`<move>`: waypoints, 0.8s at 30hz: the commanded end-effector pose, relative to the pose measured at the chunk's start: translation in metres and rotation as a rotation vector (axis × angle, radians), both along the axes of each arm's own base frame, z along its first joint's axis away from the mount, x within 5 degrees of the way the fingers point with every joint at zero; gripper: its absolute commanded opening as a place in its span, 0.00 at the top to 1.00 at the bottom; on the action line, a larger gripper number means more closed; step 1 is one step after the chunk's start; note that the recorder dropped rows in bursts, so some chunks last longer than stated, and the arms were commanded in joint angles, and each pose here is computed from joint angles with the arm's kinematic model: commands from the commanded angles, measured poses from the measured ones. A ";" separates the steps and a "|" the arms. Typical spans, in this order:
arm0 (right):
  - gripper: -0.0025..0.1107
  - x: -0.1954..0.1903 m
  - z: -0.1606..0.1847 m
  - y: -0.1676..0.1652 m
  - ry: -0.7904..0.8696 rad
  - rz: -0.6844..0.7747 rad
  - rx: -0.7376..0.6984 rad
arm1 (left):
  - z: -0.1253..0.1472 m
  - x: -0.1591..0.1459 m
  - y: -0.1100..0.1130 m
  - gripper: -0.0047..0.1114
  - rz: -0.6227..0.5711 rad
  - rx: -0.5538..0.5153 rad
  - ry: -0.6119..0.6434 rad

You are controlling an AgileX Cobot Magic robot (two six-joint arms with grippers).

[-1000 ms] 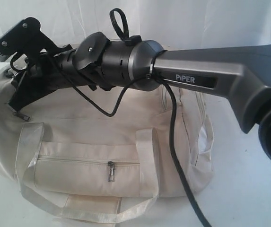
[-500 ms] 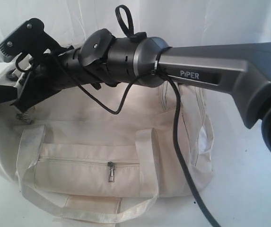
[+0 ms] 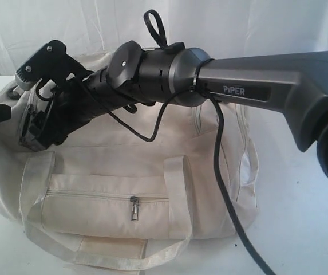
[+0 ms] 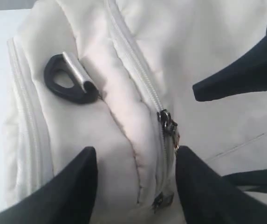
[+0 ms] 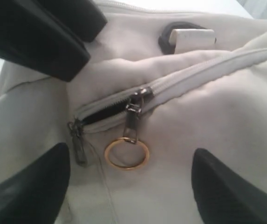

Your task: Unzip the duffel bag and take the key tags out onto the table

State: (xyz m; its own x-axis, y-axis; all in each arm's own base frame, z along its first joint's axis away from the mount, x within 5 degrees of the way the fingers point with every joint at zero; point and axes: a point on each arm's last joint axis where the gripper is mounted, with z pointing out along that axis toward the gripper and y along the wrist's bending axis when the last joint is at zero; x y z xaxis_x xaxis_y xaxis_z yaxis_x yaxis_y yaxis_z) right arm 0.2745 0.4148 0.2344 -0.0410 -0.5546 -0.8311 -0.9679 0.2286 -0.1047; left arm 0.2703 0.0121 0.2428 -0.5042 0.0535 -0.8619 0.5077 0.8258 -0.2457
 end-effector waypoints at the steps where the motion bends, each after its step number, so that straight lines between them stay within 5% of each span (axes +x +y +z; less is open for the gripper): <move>1: 0.37 0.007 -0.016 -0.001 0.015 -0.017 -0.030 | 0.001 0.001 0.005 0.48 0.057 0.040 -0.005; 10: 0.45 0.015 -0.034 0.002 -0.006 -0.071 -0.030 | -0.011 0.007 0.011 0.48 0.105 0.072 0.031; 24: 0.41 0.012 -0.036 0.009 0.110 -0.093 0.029 | -0.024 0.009 0.005 0.53 0.080 0.065 0.075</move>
